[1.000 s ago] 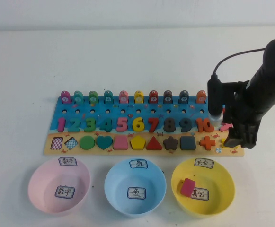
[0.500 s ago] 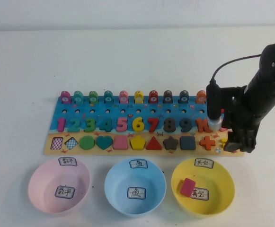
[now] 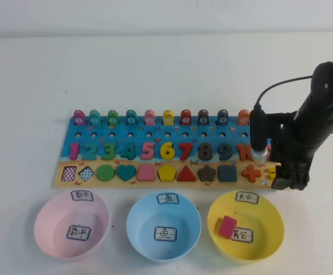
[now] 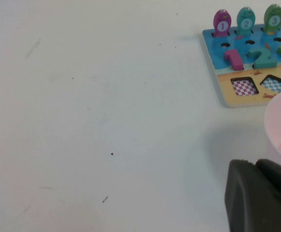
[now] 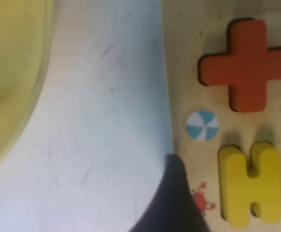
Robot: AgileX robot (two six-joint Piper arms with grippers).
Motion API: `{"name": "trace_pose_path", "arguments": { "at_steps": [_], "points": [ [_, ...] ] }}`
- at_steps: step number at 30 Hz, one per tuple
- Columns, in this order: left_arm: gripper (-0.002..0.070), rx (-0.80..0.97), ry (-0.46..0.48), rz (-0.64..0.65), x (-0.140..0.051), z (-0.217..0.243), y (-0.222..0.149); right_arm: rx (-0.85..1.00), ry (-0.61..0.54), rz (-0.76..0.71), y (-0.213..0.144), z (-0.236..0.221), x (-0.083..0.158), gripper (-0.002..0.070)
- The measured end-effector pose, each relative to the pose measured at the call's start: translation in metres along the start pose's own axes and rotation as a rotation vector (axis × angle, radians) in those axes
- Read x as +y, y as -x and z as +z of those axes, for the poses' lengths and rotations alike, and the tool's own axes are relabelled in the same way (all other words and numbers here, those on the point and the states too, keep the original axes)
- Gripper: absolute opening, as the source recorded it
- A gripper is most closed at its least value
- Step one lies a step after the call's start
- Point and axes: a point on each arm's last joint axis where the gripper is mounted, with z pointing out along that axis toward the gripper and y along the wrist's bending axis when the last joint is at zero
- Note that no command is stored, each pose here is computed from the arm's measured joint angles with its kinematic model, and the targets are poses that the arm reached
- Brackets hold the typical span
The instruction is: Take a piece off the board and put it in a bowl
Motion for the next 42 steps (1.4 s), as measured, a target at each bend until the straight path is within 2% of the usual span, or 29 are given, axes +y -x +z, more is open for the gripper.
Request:
{"name": "trace_pose_path", "arguments": {
  "at_steps": [26, 34, 42],
  "points": [
    [-0.0005, 0.0, 0.0, 0.0, 0.0, 0.0, 0.0, -0.002, -0.003, 0.028, -0.007, 0.005, -0.005, 0.0479],
    [-0.0005, 0.0, 0.0, 0.0, 0.0, 0.0, 0.0, -0.024, -0.038, 0.029, -0.005, -0.008, -0.004, 0.0479],
    [-0.0005, 0.0, 0.0, 0.0, 0.0, 0.0, 0.0, -0.024, -0.044, 0.033, -0.006, -0.002, -0.007, 0.0479]
  ]
}}
